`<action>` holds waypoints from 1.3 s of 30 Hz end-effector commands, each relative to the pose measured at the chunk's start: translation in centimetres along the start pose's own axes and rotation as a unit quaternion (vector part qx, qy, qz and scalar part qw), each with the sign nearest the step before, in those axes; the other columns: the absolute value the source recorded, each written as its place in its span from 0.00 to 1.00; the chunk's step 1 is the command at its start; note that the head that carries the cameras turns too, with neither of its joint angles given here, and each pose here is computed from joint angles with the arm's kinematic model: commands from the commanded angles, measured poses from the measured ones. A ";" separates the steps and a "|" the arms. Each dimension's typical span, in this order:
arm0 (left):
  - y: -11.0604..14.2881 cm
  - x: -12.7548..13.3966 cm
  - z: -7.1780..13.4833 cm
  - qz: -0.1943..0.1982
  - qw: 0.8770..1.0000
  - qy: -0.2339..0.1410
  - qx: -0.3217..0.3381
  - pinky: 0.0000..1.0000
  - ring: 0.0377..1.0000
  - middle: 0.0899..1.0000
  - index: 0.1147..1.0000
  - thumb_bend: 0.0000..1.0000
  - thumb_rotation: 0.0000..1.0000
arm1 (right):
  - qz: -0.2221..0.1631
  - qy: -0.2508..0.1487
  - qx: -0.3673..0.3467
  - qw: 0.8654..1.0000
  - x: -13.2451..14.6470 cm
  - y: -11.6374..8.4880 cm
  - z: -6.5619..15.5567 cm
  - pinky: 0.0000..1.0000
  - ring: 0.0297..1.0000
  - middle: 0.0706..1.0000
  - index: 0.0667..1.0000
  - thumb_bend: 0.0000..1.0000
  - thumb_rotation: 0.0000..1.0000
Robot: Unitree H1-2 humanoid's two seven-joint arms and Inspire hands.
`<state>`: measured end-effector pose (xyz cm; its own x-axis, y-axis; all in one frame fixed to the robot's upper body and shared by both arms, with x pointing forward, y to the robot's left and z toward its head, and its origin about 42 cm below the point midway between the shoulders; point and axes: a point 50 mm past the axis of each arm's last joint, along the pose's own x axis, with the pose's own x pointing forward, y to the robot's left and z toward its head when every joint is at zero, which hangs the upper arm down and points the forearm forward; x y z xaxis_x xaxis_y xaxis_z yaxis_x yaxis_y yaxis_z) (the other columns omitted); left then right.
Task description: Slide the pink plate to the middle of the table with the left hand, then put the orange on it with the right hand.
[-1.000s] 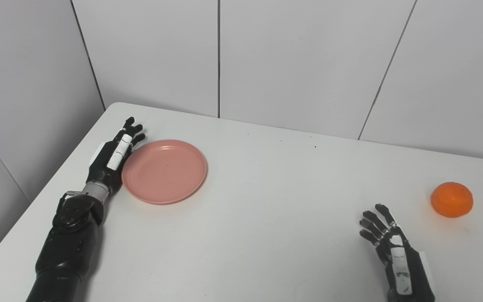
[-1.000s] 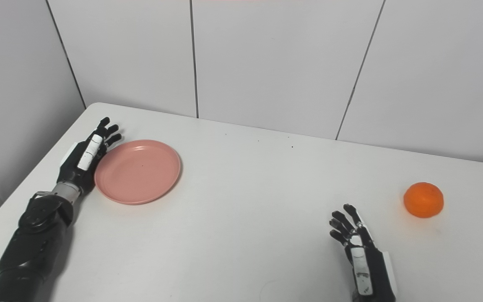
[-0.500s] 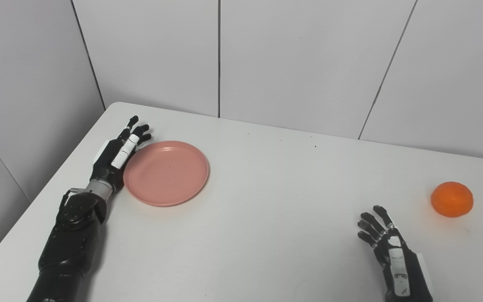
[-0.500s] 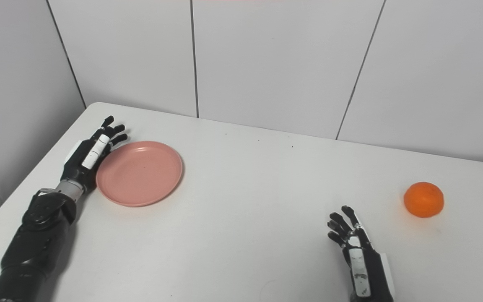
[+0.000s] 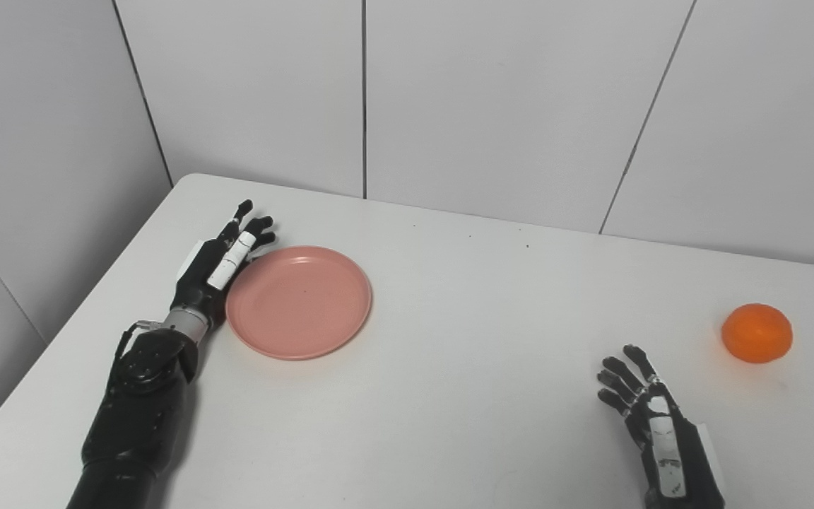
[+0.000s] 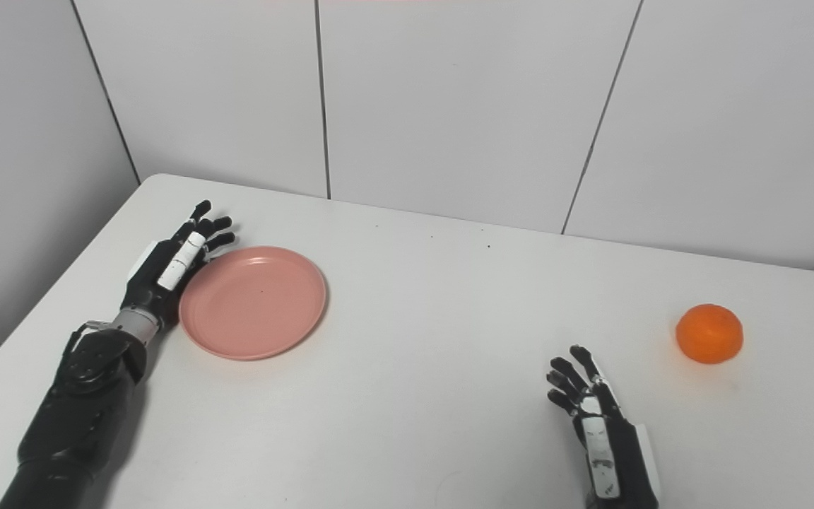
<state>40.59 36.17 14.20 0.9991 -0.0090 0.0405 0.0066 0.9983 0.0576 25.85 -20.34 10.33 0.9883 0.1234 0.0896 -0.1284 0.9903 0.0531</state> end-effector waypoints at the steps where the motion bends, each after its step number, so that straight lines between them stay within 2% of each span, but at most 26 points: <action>1: -1.1 0.7 1.3 -0.009 1.000 -0.016 -0.004 0.73 0.87 0.88 0.97 0.94 0.74 | -0.011 0.087 0.024 0.996 -3.3 0.9 -3.9 0.83 0.83 0.83 0.89 0.82 0.96; 7: -1.9 0.4 1.6 -0.020 1.000 -0.017 -0.005 0.76 0.88 0.89 0.97 0.92 0.75 | -0.010 0.087 0.024 0.996 -3.3 1.0 -3.9 0.83 0.83 0.83 0.90 0.81 0.96; 16: -2.5 0.3 1.2 -0.038 0.999 -0.011 0.008 0.71 0.87 0.90 1.00 0.91 0.78 | -0.008 0.086 0.024 0.996 -3.3 1.1 -3.9 0.83 0.83 0.83 0.90 0.82 0.96; 20: -3.1 0.3 0.9 -0.044 0.999 -0.009 0.003 0.71 0.87 0.90 1.00 0.95 0.77 | -0.007 0.087 0.025 0.996 -3.3 1.1 -3.9 0.83 0.84 0.83 0.90 0.82 0.95; 23: -3.5 0.3 0.8 -0.049 0.999 -0.010 0.002 0.71 0.87 0.91 1.00 0.92 0.78 | -0.007 0.085 0.022 0.996 -3.3 1.1 -3.9 0.83 0.83 0.83 0.90 0.81 0.96; 33: -5.9 0.6 0.5 -0.057 0.998 -0.014 -0.018 0.72 0.85 0.88 1.00 0.93 0.77 | -0.003 0.086 0.020 0.996 -3.3 1.3 -3.8 0.83 0.83 0.83 0.90 0.81 0.96; 39: -7.1 0.5 0.5 -0.060 0.998 -0.014 -0.027 0.73 0.87 0.86 0.99 0.89 0.78 | -0.002 0.086 0.020 0.996 -3.1 1.4 -3.7 0.82 0.83 0.82 0.89 0.80 0.95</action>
<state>40.38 31.14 13.44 0.9964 -0.0782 0.0325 0.0773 0.9966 0.0271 25.63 -20.01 10.30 0.9873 0.1332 0.0861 -0.1367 0.9900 0.0360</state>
